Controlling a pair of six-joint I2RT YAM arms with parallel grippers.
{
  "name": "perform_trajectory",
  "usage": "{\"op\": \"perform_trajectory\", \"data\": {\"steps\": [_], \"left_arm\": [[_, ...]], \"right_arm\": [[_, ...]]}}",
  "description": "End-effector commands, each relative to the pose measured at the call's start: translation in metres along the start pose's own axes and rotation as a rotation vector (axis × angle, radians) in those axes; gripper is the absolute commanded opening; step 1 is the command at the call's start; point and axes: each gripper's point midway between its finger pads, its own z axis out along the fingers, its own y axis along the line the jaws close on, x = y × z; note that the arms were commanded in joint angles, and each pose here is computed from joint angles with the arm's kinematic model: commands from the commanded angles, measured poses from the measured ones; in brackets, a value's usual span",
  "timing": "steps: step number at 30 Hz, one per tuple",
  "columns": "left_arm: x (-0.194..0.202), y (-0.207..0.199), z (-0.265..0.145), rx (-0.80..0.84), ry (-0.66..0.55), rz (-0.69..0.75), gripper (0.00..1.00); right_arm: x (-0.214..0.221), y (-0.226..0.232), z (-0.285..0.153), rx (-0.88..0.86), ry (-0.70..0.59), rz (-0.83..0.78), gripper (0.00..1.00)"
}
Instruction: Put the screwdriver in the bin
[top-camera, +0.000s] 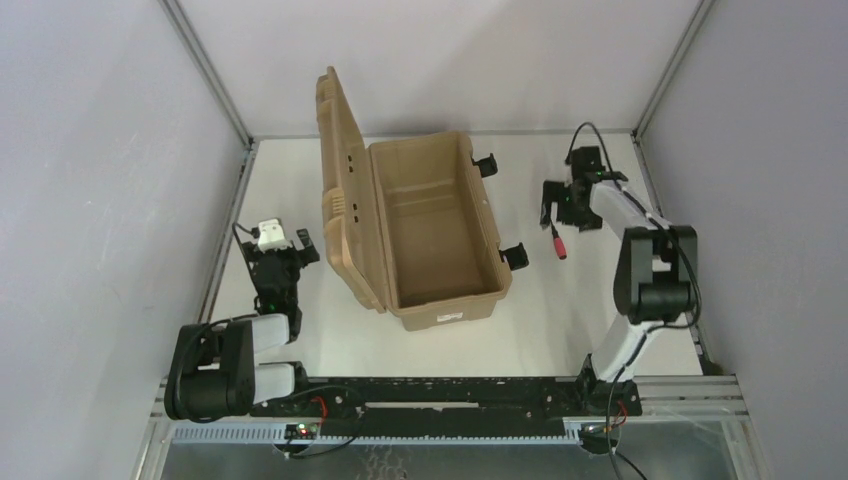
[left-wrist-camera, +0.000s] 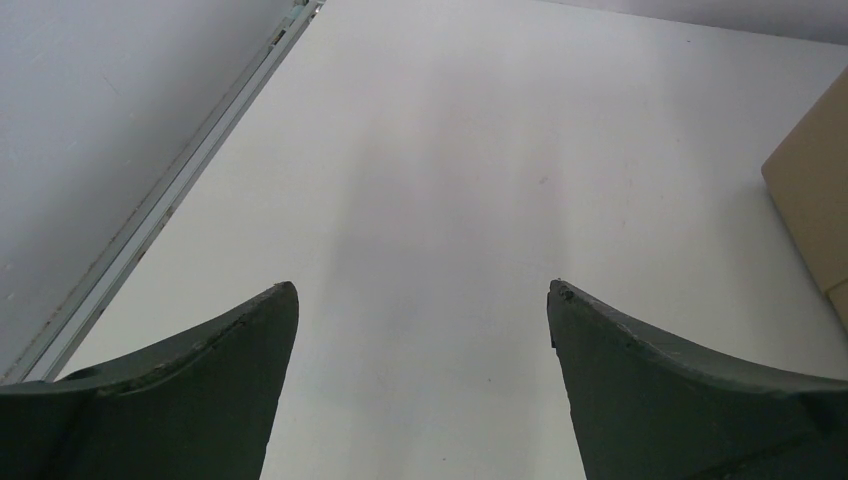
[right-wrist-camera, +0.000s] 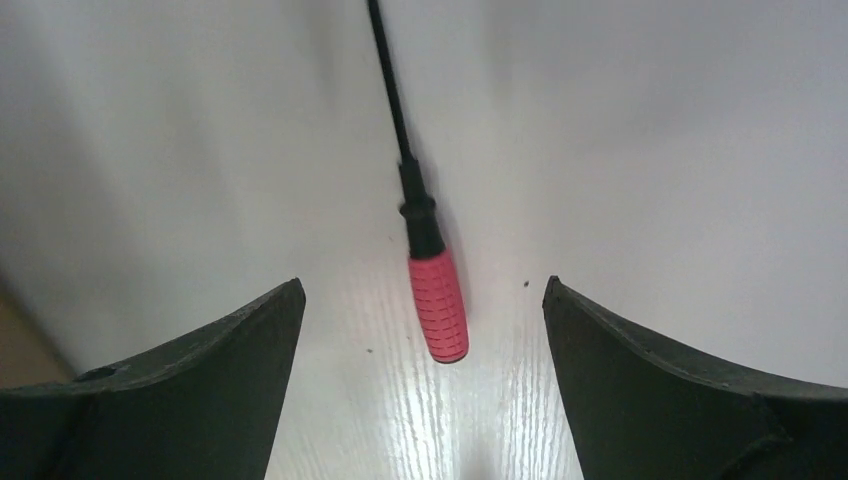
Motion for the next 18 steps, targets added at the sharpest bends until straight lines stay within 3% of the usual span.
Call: {"op": "perform_trajectory", "data": {"steps": [1, 6, 11, 15, 16, 18], "left_arm": [[-0.029, -0.003, 0.008, 0.012, -0.092, 0.004, 1.00], [-0.030, -0.003, 0.008, 0.013, -0.094, 0.003, 1.00], [-0.030, -0.003, 0.008, 0.013, -0.093, 0.004, 1.00], [-0.030, -0.003, 0.008, 0.012, -0.095, 0.003, 1.00], [-0.031, -0.003, 0.008, 0.012, -0.097, 0.003, 1.00], [-0.030, -0.003, 0.008, 0.012, -0.097, 0.003, 1.00]], "right_arm": [[0.055, -0.007, 0.015, 0.096, 0.258, -0.066, 0.97], [0.085, -0.013, 0.042, 0.132, 0.373, -0.075, 0.87], [0.092, -0.017, 0.053, 0.159, 0.392, -0.072, 0.56], [0.088, -0.020, 0.060, 0.168, 0.377, -0.085, 0.54], [0.088, -0.021, 0.061, 0.172, 0.383, -0.088, 0.47], [0.087, -0.023, 0.060, 0.191, 0.388, -0.095, 0.13]]}}
